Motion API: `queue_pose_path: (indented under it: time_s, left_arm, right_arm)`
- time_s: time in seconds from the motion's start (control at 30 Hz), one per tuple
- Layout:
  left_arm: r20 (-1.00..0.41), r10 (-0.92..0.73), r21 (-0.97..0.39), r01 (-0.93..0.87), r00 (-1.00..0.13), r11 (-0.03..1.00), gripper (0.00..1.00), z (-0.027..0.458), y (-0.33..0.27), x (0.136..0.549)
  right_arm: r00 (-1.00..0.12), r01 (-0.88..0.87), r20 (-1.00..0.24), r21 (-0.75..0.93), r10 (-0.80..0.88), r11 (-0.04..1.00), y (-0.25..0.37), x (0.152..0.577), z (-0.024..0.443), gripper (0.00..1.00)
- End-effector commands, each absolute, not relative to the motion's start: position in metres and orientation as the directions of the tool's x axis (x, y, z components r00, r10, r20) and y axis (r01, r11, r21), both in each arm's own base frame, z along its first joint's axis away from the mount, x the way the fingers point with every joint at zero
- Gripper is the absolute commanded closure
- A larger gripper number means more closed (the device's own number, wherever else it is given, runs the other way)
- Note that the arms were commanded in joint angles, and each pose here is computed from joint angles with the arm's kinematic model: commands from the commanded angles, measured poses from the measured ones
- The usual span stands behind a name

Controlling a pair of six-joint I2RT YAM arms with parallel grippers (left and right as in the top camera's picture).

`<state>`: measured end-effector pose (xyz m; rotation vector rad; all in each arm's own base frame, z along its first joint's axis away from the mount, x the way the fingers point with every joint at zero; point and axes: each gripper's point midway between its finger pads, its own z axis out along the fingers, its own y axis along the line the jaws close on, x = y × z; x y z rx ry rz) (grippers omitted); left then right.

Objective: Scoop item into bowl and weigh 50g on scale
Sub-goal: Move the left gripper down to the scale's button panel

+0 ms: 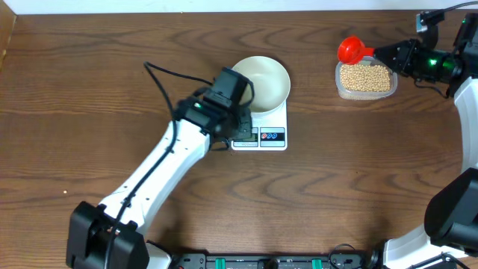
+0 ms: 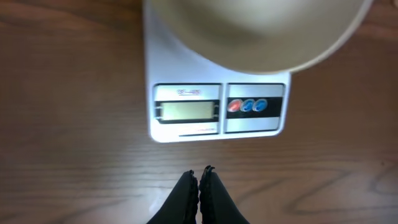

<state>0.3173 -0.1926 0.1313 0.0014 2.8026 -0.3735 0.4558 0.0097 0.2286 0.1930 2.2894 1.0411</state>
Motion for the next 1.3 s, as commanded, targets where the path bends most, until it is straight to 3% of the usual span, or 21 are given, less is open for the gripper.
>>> queue_pose_path:
  time_s: [0.0, 0.27, 0.53, 0.8, 1.27]
  left_arm:
    - [-0.348, -0.048, -0.266, 0.05, -0.936, 0.963, 0.93, 0.135, -0.198, 0.326]
    - [-0.364, 0.014, -0.27, 0.12, -0.931, 0.955, 0.93, 0.12, -0.215, 0.318]
    - [-0.404, 0.223, -0.232, 0.336, -0.887, 0.913, 0.93, 0.084, -0.252, 0.29]
    - [-0.455, 0.328, -0.127, 0.425, -0.828, 0.896, 0.93, 0.046, -0.259, 0.316]
    - [-0.473, 0.28, -0.09, 0.363, -0.835, 0.928, 0.93, 0.025, -0.244, 0.343]
  right_arm:
    - [-0.795, -0.174, -0.511, 0.708, 0.326, 0.684, 0.016, 0.452, 0.242, 0.99]
    - [-0.814, -0.122, -0.487, 0.675, 0.316, 0.728, 0.009, 0.446, 0.228, 0.99]
    - [-0.812, -0.099, -0.489, 0.654, 0.319, 0.75, 0.004, 0.447, 0.224, 0.99]
    - [-0.815, -0.077, -0.481, 0.642, 0.322, 0.763, 0.001, 0.447, 0.22, 0.99]
    - [-0.816, -0.073, -0.481, 0.637, 0.322, 0.767, 0.0, 0.446, 0.219, 0.99]
